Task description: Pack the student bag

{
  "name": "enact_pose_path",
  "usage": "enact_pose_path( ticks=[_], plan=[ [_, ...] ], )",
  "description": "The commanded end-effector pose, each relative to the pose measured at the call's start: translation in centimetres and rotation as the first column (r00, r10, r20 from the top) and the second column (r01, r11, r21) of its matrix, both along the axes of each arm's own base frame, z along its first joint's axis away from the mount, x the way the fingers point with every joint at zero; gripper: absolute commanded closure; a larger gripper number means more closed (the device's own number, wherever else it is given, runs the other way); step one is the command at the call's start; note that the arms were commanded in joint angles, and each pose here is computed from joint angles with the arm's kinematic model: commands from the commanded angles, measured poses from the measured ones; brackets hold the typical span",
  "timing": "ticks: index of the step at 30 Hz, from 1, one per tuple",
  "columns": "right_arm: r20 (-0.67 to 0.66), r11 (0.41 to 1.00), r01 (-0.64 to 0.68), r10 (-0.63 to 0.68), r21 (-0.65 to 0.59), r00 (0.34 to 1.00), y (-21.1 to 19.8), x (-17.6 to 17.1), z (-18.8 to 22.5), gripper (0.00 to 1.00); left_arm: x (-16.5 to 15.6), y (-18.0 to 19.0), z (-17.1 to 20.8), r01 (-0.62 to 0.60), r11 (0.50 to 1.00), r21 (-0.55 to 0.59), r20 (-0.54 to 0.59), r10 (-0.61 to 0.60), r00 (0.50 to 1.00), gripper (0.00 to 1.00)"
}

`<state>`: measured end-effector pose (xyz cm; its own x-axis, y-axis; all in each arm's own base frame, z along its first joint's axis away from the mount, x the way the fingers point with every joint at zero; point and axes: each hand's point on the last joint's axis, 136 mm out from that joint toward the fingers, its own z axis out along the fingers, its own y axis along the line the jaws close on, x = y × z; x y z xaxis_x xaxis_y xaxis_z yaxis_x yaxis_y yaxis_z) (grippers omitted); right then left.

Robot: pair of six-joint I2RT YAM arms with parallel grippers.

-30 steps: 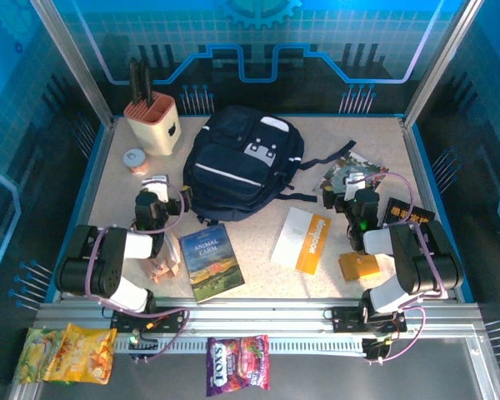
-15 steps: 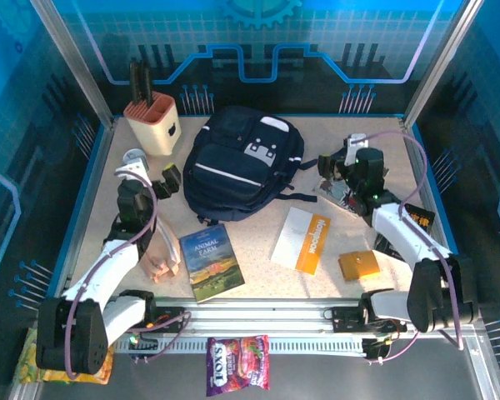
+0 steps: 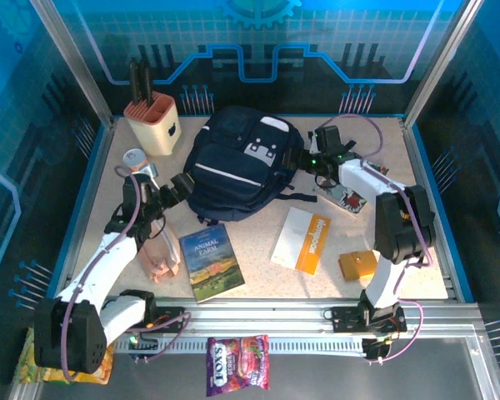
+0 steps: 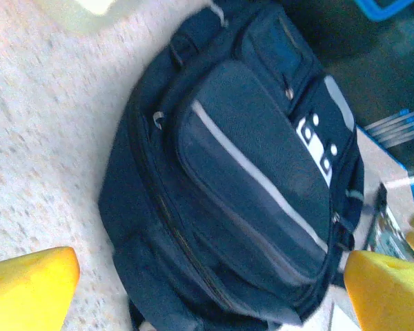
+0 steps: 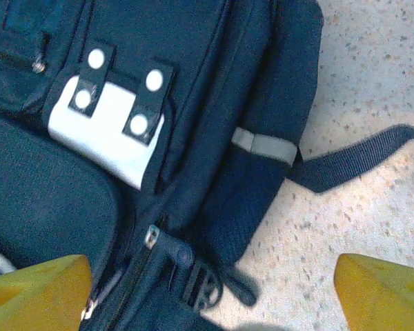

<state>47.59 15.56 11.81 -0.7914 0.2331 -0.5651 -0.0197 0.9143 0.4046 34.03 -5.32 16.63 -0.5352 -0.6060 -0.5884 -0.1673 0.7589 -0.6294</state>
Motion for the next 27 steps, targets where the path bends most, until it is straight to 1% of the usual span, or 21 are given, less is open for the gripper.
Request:
enact_pose_path(
  ticks=[1,3,7,11,15,18,20,23,24,25,26,27],
  plan=[
    [-0.100,0.991,0.129,-0.124,0.047,0.987,-0.1,1.7,-1.5,0.19,-0.7,-2.8,-0.4,0.089,0.990,-0.114,-0.039,-0.094,0.995,0.01],
    [-0.127,0.986,0.153,-0.145,0.063,0.981,0.1,2.7,-2.3,0.26,-0.7,-3.4,-0.9,0.096,0.987,-0.126,-0.047,-0.103,0.994,0.01],
    [-0.152,0.982,0.181,-0.172,0.051,0.973,0.2,4.4,-3.5,0.34,-0.8,-4.3,-2.2,0.090,0.983,-0.162,-0.083,-0.105,0.991,0.01],
    [-0.173,0.976,0.216,-0.211,0.011,0.962,-0.5,5.2,-4.7,0.36,-0.6,-5.6,-3.6,0.100,0.975,-0.199,-0.129,-0.127,0.983,0.01],
    [-0.204,0.972,0.234,-0.227,0.010,0.952,-0.8,5.4,-6.2,0.37,-0.3,-6.7,-5.1,0.109,0.968,-0.226,-0.175,-0.151,0.973,0.01],
    [-0.216,0.975,0.221,-0.211,0.020,0.953,-0.5,5.5,-7.0,0.40,0.2,-7.4,-5.8,0.114,0.965,-0.238,-0.199,-0.163,0.966,0.02],
    [-0.220,0.979,0.199,-0.184,0.046,0.958,-0.1,5.8,-7.3,0.45,0.5,-7.7,-6.2,0.111,0.964,-0.241,-0.210,-0.164,0.964,0.02],
    [-0.209,0.984,0.155,-0.133,0.093,0.969,0.8,6.2,-7.2,0.57,1.2,-8.0,-6.9,0.108,0.964,-0.243,-0.223,-0.164,0.961,0.02],
    [-0.203,0.985,0.143,-0.120,0.102,0.972,0.9,6.3,-7.1,0.63,1.5,-8.0,-7.0,0.108,0.965,-0.240,-0.226,-0.163,0.960,0.02],
    [-0.193,0.985,0.131,-0.108,0.110,0.975,1.0,6.4,-6.9,0.72,1.9,-8.1,-7.1,0.107,0.966,-0.235,-0.227,-0.162,0.960,0.02],
    [-0.186,0.986,0.116,-0.093,0.116,0.978,1.2,6.3,-6.6,0.79,2.2,-8.1,-7.1,0.109,0.967,-0.232,-0.226,-0.162,0.960,0.02],
    [-0.176,0.987,0.107,-0.084,0.121,0.981,1.2,6.3,-6.1,0.83,2.7,-8.1,-7.1,0.110,0.968,-0.224,-0.222,-0.160,0.962,0.02]
  ],
)
